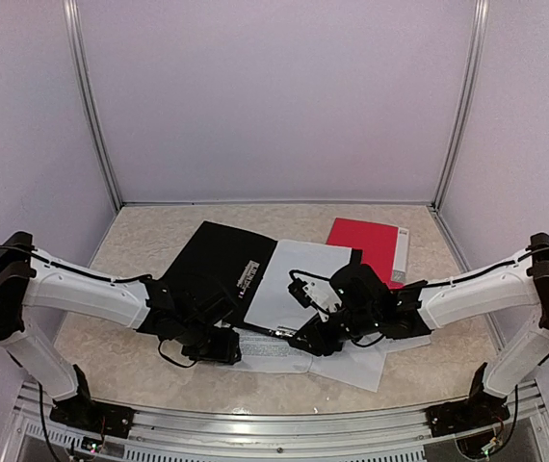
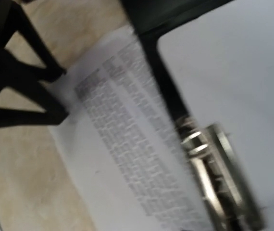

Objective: Put the files into the folder
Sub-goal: Pick up the file from the center of the board.

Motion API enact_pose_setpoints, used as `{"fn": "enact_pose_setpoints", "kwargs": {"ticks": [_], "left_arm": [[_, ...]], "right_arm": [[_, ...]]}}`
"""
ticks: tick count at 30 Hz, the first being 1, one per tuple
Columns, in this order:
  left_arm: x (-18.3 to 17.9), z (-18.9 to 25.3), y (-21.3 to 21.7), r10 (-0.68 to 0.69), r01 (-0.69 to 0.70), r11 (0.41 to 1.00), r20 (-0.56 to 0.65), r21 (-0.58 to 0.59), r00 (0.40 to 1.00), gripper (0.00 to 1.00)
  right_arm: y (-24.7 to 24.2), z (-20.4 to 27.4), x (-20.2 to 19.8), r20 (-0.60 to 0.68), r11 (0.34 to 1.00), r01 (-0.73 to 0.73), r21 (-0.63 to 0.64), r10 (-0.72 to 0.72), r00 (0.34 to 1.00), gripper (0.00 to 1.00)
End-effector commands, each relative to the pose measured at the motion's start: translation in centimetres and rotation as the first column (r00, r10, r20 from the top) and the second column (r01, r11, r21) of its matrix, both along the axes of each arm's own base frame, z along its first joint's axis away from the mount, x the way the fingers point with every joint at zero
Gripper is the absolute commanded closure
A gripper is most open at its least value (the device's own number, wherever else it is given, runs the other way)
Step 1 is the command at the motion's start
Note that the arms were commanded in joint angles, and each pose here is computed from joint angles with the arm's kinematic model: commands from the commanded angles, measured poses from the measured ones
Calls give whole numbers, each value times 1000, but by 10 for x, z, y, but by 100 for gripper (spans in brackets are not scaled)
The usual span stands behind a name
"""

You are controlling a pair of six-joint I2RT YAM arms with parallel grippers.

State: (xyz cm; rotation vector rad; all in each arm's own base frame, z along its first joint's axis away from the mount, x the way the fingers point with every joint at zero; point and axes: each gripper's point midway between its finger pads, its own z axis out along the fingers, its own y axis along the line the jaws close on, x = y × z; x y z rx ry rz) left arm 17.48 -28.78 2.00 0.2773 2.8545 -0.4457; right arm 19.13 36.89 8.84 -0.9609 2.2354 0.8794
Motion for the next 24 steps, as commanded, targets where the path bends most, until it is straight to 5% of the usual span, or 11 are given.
{"fn": "enact_pose_setpoints", "kwargs": {"ticks": [1,13,18,24], "left_arm": [[-21,-33,21,34,-25,991,-67,130,997,45],[-20,-41,28,75,-74,974,4,213,997,76],[-16,-30,27,68,-72,974,27,213,997,97],[-10,-4,20,34,-45,976,58,212,998,100]], "right_arm": [[5,-17,-18,-50,1000,-23,7,24,998,64],[-8,-52,-48,-122,997,-65,-50,59,991,71],[-6,-54,-46,-115,996,-63,-57,56,992,71],[-7,-44,-29,-53,994,-7,-113,1,999,72]]}}
